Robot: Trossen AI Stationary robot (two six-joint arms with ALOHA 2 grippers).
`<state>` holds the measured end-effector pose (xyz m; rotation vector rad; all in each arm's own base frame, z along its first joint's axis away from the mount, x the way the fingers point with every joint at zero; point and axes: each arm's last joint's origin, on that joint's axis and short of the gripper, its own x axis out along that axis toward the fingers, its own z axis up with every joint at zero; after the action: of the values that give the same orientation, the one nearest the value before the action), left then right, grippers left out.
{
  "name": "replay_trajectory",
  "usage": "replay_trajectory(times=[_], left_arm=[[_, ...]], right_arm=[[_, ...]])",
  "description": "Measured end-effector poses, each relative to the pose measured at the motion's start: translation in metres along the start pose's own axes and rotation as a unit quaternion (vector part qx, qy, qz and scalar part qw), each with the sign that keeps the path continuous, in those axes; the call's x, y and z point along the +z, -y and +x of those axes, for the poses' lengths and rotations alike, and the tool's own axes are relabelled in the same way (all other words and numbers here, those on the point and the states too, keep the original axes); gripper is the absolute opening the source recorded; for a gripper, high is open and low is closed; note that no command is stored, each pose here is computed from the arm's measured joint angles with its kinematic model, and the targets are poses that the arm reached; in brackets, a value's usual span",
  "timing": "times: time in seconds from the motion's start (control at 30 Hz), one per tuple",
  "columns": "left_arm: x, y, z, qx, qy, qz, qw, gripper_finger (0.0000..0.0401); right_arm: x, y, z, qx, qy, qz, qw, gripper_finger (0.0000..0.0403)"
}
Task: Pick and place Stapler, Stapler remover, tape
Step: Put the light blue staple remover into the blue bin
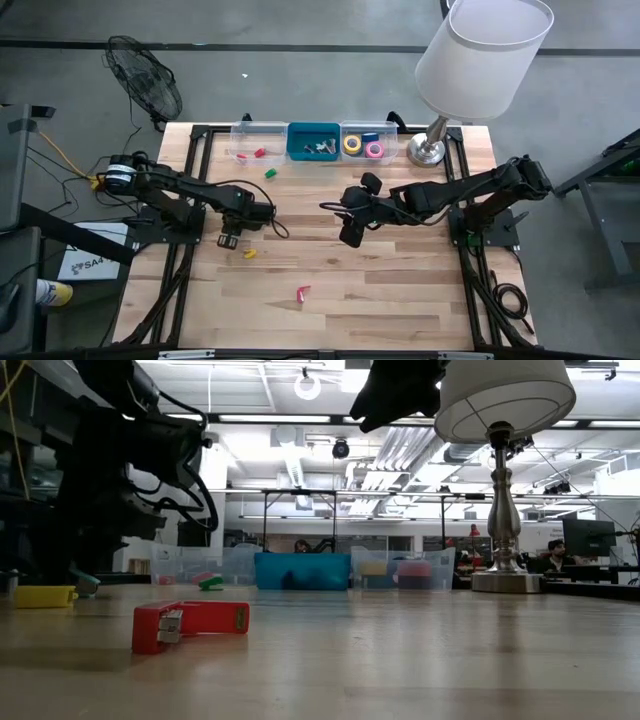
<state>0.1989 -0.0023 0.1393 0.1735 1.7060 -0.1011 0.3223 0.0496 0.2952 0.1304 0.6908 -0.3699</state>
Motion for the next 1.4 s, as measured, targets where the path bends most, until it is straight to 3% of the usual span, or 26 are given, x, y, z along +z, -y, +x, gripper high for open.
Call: replay_trajectory(times=[0.3, 0.8, 1.4], left_arm=[[0.003, 0.0, -0.003, -0.005, 0.005, -0.015, 1.0, 0.0103], [0.033, -0.007, -0.041, 0.009, 0.1, -0.015, 0.995, 0.0092], [0.061, -0.023, -0.116, 0.135, 0.203, -0.012, 0.97, 0.0092]], right_arm=[[-0.001, 0.0, 0.0, -0.001, -0.003, -0.001, 1.0, 0.0181], [-0.001, 0.0, 0.0, -0.002, -0.004, -0.006, 1.0, 0.0181], [-0.001, 0.0, 0.0, -0.002, -0.004, -0.006, 1.0, 0.0181]])
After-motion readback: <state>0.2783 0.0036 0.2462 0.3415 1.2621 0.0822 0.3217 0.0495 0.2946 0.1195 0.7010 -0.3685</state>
